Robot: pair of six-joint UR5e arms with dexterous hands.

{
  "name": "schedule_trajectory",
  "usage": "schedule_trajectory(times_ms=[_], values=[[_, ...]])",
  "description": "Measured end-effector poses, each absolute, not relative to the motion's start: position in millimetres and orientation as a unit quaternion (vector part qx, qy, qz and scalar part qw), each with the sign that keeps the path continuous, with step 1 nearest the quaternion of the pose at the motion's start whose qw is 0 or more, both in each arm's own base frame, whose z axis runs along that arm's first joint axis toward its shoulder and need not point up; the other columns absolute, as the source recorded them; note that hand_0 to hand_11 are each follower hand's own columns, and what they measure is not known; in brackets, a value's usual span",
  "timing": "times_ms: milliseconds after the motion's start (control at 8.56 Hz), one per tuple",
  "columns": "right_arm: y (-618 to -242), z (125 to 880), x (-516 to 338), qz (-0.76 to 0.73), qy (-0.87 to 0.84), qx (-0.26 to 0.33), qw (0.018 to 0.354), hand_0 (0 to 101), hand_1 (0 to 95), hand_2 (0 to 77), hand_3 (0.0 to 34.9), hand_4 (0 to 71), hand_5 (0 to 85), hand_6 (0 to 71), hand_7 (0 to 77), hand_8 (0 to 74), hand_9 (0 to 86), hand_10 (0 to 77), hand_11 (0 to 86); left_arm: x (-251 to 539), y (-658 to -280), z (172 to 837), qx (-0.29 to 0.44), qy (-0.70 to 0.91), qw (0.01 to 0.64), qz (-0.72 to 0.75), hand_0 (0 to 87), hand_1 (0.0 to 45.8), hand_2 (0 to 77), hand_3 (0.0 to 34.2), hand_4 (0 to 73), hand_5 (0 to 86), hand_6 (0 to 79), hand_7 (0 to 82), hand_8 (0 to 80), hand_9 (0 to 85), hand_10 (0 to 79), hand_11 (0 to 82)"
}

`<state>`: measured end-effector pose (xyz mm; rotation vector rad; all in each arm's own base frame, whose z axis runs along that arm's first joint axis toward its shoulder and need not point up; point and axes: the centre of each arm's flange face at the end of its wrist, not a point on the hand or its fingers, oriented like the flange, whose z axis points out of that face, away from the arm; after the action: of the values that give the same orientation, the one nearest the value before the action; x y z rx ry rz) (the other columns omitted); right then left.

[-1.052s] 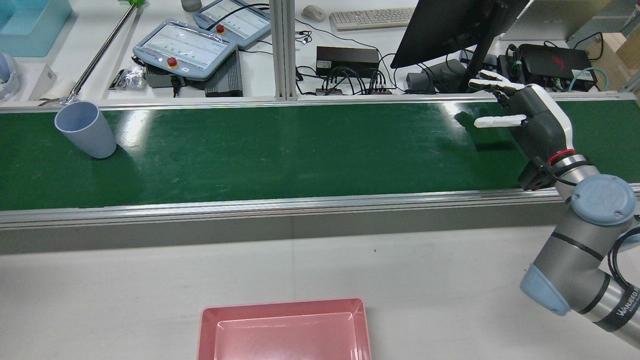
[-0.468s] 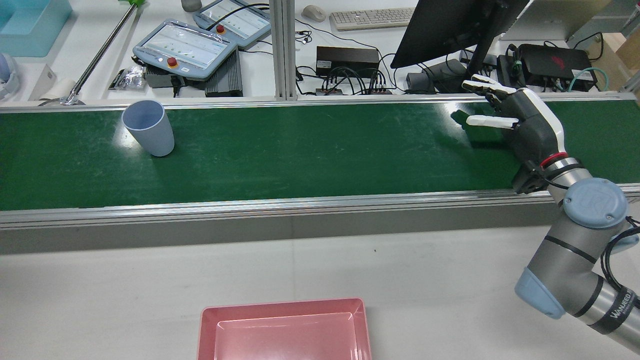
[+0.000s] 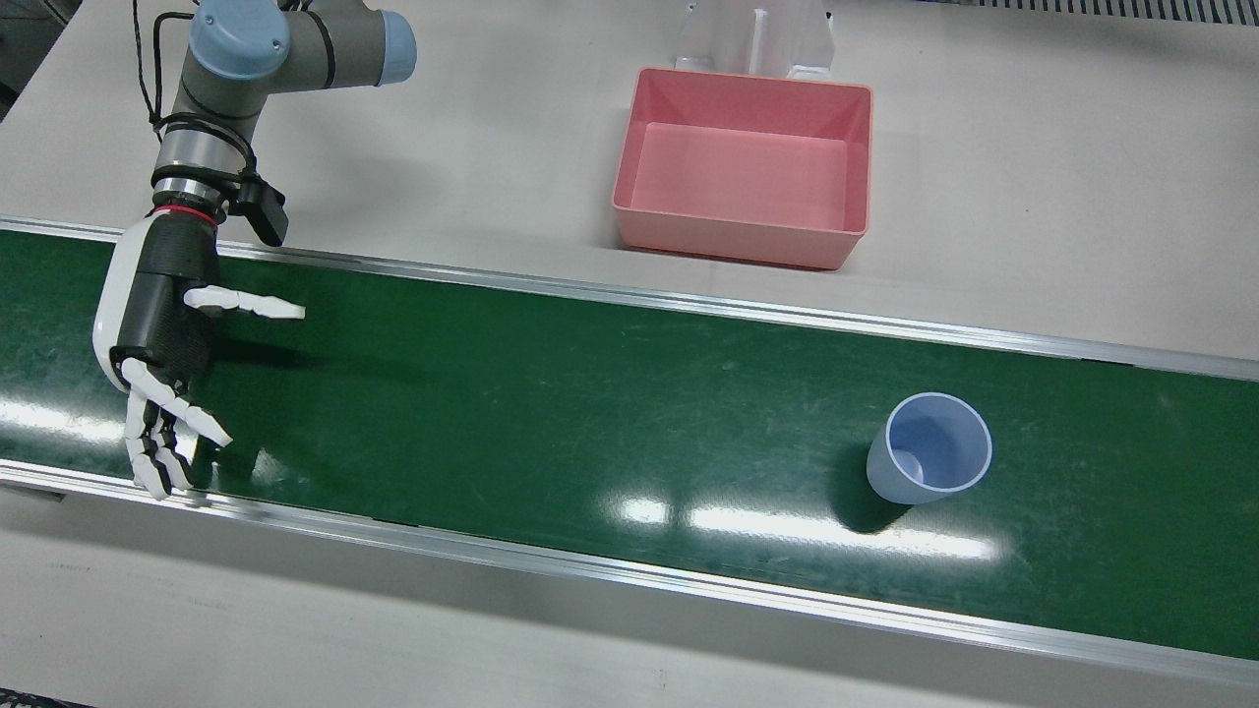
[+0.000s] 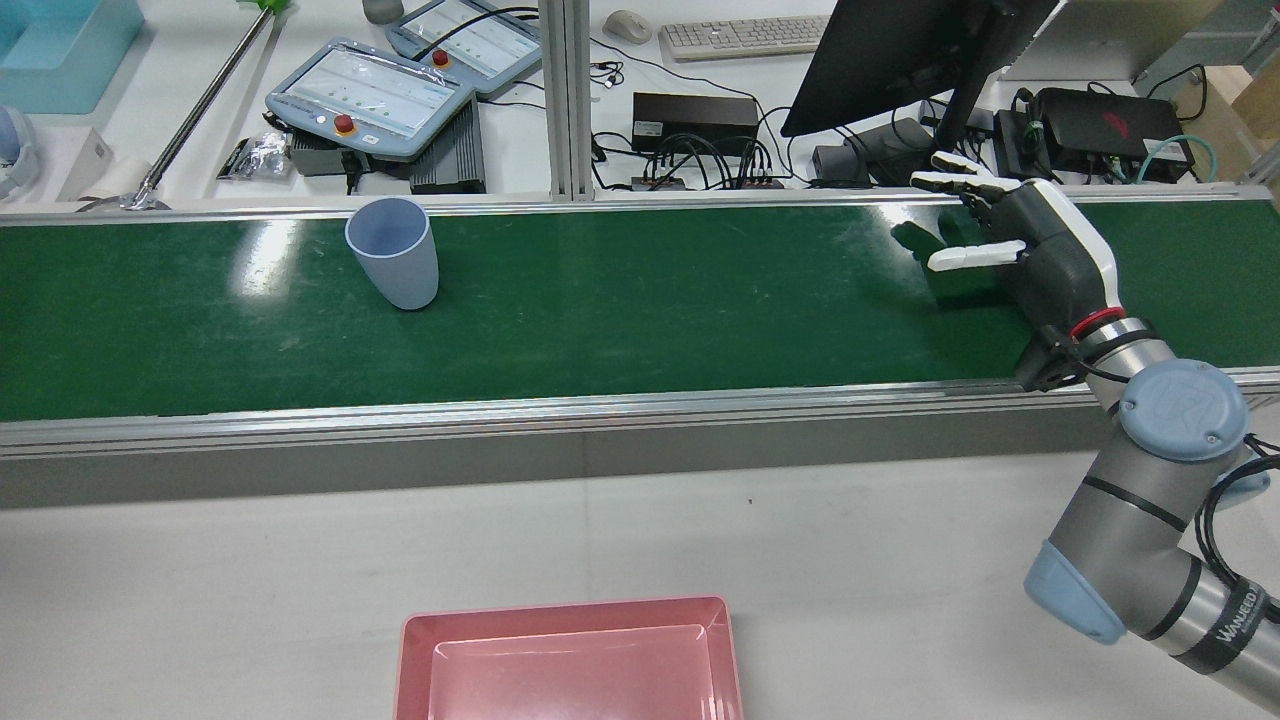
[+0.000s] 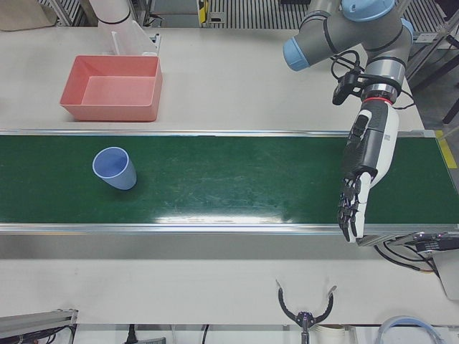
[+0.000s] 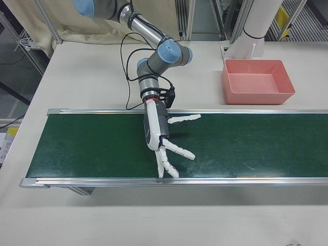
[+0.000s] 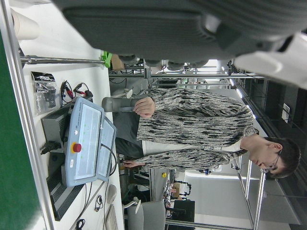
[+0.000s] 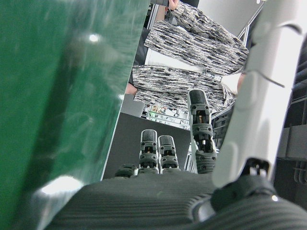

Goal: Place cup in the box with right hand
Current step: 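Hold the right hand open beside the belt as the blue cup approaches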

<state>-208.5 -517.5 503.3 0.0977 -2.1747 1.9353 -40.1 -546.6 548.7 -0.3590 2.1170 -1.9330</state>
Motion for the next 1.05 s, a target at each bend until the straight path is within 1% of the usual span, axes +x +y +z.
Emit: schedule_trajectory(times_ms=[117, 234, 351, 468, 584, 701, 818, 935, 1052], values=[[-515.6, 501.7, -212.9, 0.658, -0.743, 0.032, 0.119, 56, 19.6, 3.3, 0.0, 22.4, 6.0, 6.5, 20.2, 11.5, 20.2, 1.1, 3.3, -40.1, -546.5, 548.5, -0.123, 0.727, 0.126, -0.664, 0.0, 0.5, 1.1, 0.0, 1.1, 0.5, 0.5, 0.5, 0.0, 0.0, 0.0, 0.0], [-514.4, 500.0, -216.8, 0.657, -0.744, 0.031, 0.122, 56, 19.6, 3.3, 0.0, 22.4, 6.0, 6.5, 20.2, 11.5, 20.2, 1.1, 3.3, -40.1, -546.5, 548.5, -0.123, 0.727, 0.126, -0.664, 0.0, 0.5, 1.1, 0.0, 1.1, 0.0, 0.5, 0.5, 0.0, 0.0, 0.0, 0.0], [-513.9, 498.7, -219.5, 0.656, -0.744, 0.031, 0.123, 55, 17.5, 9.8, 0.0, 21.8, 6.0, 6.5, 20.2, 11.5, 20.2, 1.1, 3.3, -40.1, -546.4, 548.6, -0.123, 0.727, 0.126, -0.664, 0.0, 0.5, 1.1, 0.0, 1.1, 0.5, 0.5, 0.5, 0.0, 0.0, 0.0, 0.0], [-513.7, 497.5, -221.2, 0.655, -0.745, 0.030, 0.124, 55, 15.3, 4.9, 0.0, 21.8, 6.0, 6.5, 20.2, 11.5, 20.2, 1.1, 3.3, -40.1, -546.4, 548.6, -0.123, 0.727, 0.126, -0.664, 0.0, 0.5, 1.1, 0.0, 1.1, 0.5, 0.5, 0.5, 0.0, 0.0, 0.0, 0.0], [-514.3, 495.2, -222.7, 0.654, -0.746, 0.029, 0.124, 55, 15.3, 4.9, 0.0, 21.8, 6.0, 6.5, 20.2, 11.5, 20.2, 1.1, 3.3, -40.1, -546.3, 548.7, -0.123, 0.727, 0.126, -0.664, 0.0, 0.5, 1.1, 0.0, 1.1, 0.5, 0.5, 0.5, 0.0, 0.0, 0.0, 0.0], [-515.3, 492.4, -224.0, 0.652, -0.748, 0.029, 0.124, 56, 15.8, 2.7, 0.0, 21.8, 6.0, 6.5, 20.2, 11.5, 20.2, 1.1, 3.3, -40.1, -546.3, 548.7, -0.123, 0.727, 0.126, -0.664, 0.0, 0.5, 1.1, 0.0, 1.1, 0.5, 0.5, 0.5, 0.0, 0.0, 0.0, 0.0], [-516.0, 490.1, -225.8, 0.650, -0.749, 0.029, 0.125, 56, 15.8, 1.1, 0.0, 24.5, 6.0, 6.5, 20.2, 11.5, 20.2, 1.1, 2.7, -40.1, -546.3, 548.7, -0.123, 0.727, 0.126, -0.664, 0.0, 0.5, 1.1, 0.0, 1.1, 0.5, 0.5, 0.5, 0.0, 0.0, 0.0, 0.0], [-516.3, 488.0, -227.9, 0.649, -0.750, 0.029, 0.126, 54, 13.6, 13.1, 0.0, 22.4, 6.0, 6.5, 20.2, 11.5, 20.2, 0.5, 1.6, -40.1, -546.3, 548.7, -0.123, 0.727, 0.126, -0.664, 0.0, 0.5, 1.1, 0.0, 1.1, 0.5, 0.0, 0.5, 0.0, 0.0, 0.0, 0.0], [-516.2, 486.2, -230.0, 0.647, -0.751, 0.029, 0.127, 54, 13.6, 13.1, 0.0, 22.4, 6.0, 6.5, 20.2, 11.5, 20.2, 0.5, 1.6, -40.1, -546.3, 548.7, -0.123, 0.727, 0.126, -0.664, 0.0, 0.5, 1.1, 0.0, 1.1, 0.5, 0.0, 0.5, 0.0, 0.0, 0.0, 0.0]])
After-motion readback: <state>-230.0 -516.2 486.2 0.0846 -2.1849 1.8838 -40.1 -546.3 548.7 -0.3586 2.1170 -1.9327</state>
